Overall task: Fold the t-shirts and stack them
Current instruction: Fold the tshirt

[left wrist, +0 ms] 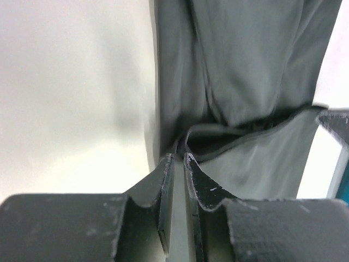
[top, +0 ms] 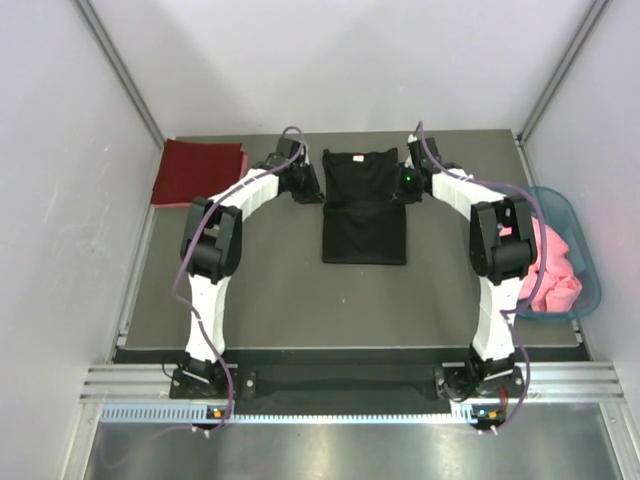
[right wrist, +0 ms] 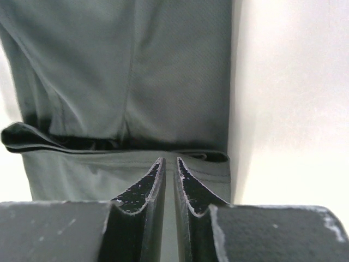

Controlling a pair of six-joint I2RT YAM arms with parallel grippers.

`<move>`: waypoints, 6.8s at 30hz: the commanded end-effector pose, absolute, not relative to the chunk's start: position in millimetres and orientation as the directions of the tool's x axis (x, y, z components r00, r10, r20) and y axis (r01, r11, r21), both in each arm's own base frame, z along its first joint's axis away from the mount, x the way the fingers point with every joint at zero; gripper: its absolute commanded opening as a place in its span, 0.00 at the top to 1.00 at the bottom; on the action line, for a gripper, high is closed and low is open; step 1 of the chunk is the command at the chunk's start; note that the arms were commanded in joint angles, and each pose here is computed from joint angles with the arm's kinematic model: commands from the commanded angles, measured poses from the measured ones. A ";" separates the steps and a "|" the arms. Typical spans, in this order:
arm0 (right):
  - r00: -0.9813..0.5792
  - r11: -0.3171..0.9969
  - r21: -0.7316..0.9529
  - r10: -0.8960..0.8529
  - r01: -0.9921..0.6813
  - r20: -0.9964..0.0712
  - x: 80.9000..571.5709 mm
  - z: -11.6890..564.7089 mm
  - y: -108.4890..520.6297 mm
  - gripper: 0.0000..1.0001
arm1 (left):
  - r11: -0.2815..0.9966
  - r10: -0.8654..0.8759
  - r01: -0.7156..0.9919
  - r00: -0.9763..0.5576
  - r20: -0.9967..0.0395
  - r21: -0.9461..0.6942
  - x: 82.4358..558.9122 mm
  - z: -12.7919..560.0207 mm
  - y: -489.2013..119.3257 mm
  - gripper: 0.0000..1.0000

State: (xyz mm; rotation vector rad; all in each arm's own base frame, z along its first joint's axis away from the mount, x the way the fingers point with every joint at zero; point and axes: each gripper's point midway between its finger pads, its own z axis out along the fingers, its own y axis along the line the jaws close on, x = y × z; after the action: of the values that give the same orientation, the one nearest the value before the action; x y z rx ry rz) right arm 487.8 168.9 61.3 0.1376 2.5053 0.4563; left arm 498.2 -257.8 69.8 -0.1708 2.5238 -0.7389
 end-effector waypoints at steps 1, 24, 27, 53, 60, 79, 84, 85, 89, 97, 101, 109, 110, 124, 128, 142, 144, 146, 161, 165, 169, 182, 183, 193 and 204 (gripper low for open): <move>-0.790 0.934 0.357 0.196 -0.031 -0.581 487.3 90.1 170.3 0.88 | 0.793 -0.219 0.146 -0.837 -0.501 -0.591 490.9 112.7 -271.4 0.82; -0.810 0.931 0.364 0.231 0.024 -0.539 495.0 67.4 123.0 0.84 | 0.776 -0.215 0.143 -0.856 -0.471 -0.614 517.7 64.2 -283.8 0.83; -0.806 0.929 0.370 0.236 0.023 -0.542 499.3 68.4 120.9 0.83 | 0.774 -0.240 0.139 -0.838 -0.489 -0.618 530.2 67.9 -272.3 0.82; -0.913 0.859 0.512 0.190 -0.024 -0.361 328.7 59.6 130.2 0.42 | 0.685 -0.216 0.047 -0.940 -0.264 -0.727 345.1 72.6 -239.0 0.59; -0.918 0.835 0.550 0.224 0.008 -0.326 307.8 41.9 133.8 0.44 | 0.659 -0.246 0.014 -0.941 -0.232 -0.752 339.5 62.4 -247.6 0.57; -0.914 0.833 0.552 0.256 0.044 -0.314 305.8 26.8 135.6 0.58 | 0.710 -0.239 -0.052 -0.956 -0.170 -0.703 312.2 22.6 -257.1 0.59; -0.915 0.824 0.566 0.257 0.039 -0.311 307.0 25.4 138.5 0.59 | 0.718 -0.240 -0.054 -0.955 -0.174 -0.694 317.2 18.0 -257.5 0.60; -0.917 0.822 0.568 0.257 0.041 -0.306 307.1 24.0 138.7 0.59 | 0.727 -0.239 -0.070 -0.958 -0.157 -0.683 313.9 15.1 -255.3 0.60; -0.916 0.818 0.573 0.256 0.035 -0.309 309.4 25.3 139.9 0.59 | 0.740 -0.233 -0.062 -0.958 -0.170 -0.669 319.0 16.1 -254.7 0.61; -0.916 0.813 0.582 0.255 0.030 -0.310 312.6 20.5 142.3 0.64 | 0.754 -0.225 -0.061 -0.960 -0.169 -0.654 319.0 12.4 -252.5 0.71; -0.920 0.802 0.597 0.256 0.029 -0.298 312.0 19.1 145.4 0.69 | 0.748 -0.223 -0.064 -0.962 -0.159 -0.661 316.5 11.1 -253.5 0.83; -0.921 0.806 0.592 0.230 -0.002 -0.316 300.2 28.7 146.2 1.00 | 0.702 -0.227 -0.053 -0.962 -0.154 -0.710 309.2 33.4 -260.1 1.00; -0.920 0.809 0.588 0.226 -0.006 -0.320 298.0 30.6 145.2 1.00 | 0.702 -0.228 -0.057 -0.962 -0.148 -0.710 303.8 34.1 -259.1 1.00; -0.926 0.856 0.517 0.191 -0.005 -0.325 197.1 34.3 133.5 1.00 | 0.712 -0.208 -0.096 -0.975 -0.078 -0.695 187.9 47.8 -246.7 1.00; -0.923 0.864 0.503 0.194 0.000 -0.332 169.1 35.9 142.9 1.00 | 0.709 -0.230 -0.097 -0.968 -0.099 -0.698 167.6 60.1 -241.5 1.00; -0.895 0.856 0.517 0.215 -0.021 -0.392 135.0 61.1 154.3 1.00 | 0.682 -0.264 -0.116 -0.960 -0.096 -0.722 124.5 73.9 -221.3 1.00; -0.893 0.857 0.515 0.217 -0.020 -0.395 132.9 60.6 155.5 1.00 | 0.685 -0.267 -0.117 -0.959 -0.098 -0.719 122.7 75.1 -220.1 1.00; -0.895 0.854 0.520 0.210 -0.029 -0.394 129.8 61.2 159.7 1.00 | 0.690 -0.269 -0.111 -0.957 -0.112 -0.715 124.2 76.4 -219.0 1.00; -0.807 0.889 0.450 0.209 -0.078 -0.553 166.0 127.3 161.5 1.00 | 0.748 -0.279 -0.031 -0.921 -0.272 -0.664 172.6 123.4 -227.4 1.00; -0.790 0.908 0.411 0.188 -0.087 -0.583 181.9 135.3 164.6 1.00 | 0.762 -0.290 -0.009 -0.899 -0.329 -0.647 198.1 138.7 -233.1 1.00; -0.770 0.920 0.379 0.170 -0.099 -0.615 201.6 149.5 170.3 1.00 | 0.778 -0.281 -0.004 -0.896 -0.344 -0.628 217.8 145.3 -237.4 1.00; -0.731 0.930 0.348 0.152 -0.123 -0.665 295.8 181.6 178.4 1.00 | 0.783 -0.318 0.043 -0.830 -0.459 -0.620 321.4 180.4 -222.9 1.00; -0.727 0.927 0.351 0.151 -0.131 -0.670 304.7 183.1 177.6 1.00 | 0.784 -0.319 0.048 -0.824 -0.468 -0.619 332.5 181.7 -223.1 1.00; -0.734 0.912 0.378 0.148 -0.158 -0.663 389.2 187.3 188.9 1.00 | 0.682 -0.317 0.177 -0.803 -0.505 -0.710 421.5 194.4 -240.2 1.00; -0.770 0.916 0.396 0.205 -0.067 -0.604 459.0 134.2 177.5 1.00 | 0.671 -0.306 0.170 -0.823 -0.479 -0.721 499.9 144.8 -253.4 1.00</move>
State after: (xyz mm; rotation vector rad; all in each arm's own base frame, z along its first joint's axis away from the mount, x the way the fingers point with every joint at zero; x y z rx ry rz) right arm 425.2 180.4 118.4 0.0882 2.4878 0.4964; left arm 474.2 -247.0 123.8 -0.1963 2.4037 -1.0444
